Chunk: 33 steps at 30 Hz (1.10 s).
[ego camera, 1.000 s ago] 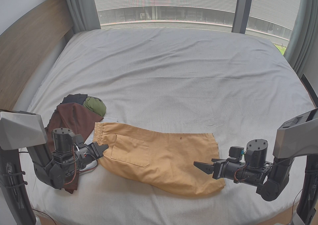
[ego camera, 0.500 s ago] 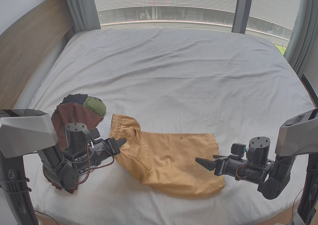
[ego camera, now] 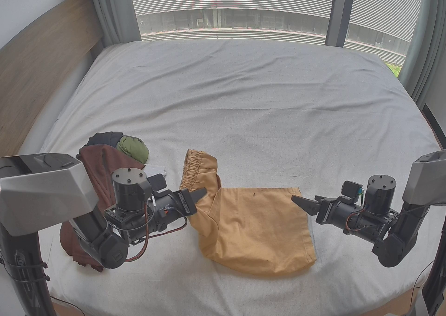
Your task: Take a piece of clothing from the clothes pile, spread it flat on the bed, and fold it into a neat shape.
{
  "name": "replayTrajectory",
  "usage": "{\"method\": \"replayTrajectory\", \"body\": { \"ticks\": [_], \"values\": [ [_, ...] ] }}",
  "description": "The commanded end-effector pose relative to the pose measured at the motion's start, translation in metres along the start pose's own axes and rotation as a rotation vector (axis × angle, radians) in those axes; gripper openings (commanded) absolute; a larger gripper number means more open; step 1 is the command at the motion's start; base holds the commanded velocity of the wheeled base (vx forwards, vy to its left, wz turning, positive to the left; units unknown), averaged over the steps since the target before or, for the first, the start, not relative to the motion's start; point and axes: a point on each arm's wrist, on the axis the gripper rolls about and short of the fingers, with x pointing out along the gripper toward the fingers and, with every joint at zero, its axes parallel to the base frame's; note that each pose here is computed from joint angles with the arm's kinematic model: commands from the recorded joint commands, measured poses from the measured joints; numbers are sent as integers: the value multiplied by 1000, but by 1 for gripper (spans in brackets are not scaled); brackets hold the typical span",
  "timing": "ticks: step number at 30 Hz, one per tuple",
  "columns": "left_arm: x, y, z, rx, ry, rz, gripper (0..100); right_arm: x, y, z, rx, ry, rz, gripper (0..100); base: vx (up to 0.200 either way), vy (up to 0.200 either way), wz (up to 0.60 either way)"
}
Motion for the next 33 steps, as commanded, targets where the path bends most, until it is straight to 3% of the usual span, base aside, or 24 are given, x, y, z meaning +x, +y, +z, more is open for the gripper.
{"method": "replayTrajectory", "body": {
  "ticks": [1, 8, 27, 33],
  "values": [
    [8, -12, -5, 6, 4, -37, 0, -2, -1, 10, -4, -42, 1, 100, 0, 0, 0],
    [20, -30, -19, -13, 33, -80, 0, 0, -5, 15, -3, -67, -6, 100, 0, 0, 0],
    [49, -47, -51, -19, 82, -123, 0, 1, -11, 23, -1, -99, -21, 100, 0, 0, 0],
    [52, -52, -72, -11, 137, -131, 0, 1, -11, 24, -1, -103, -22, 100, 0, 0, 0]
  ]
}}
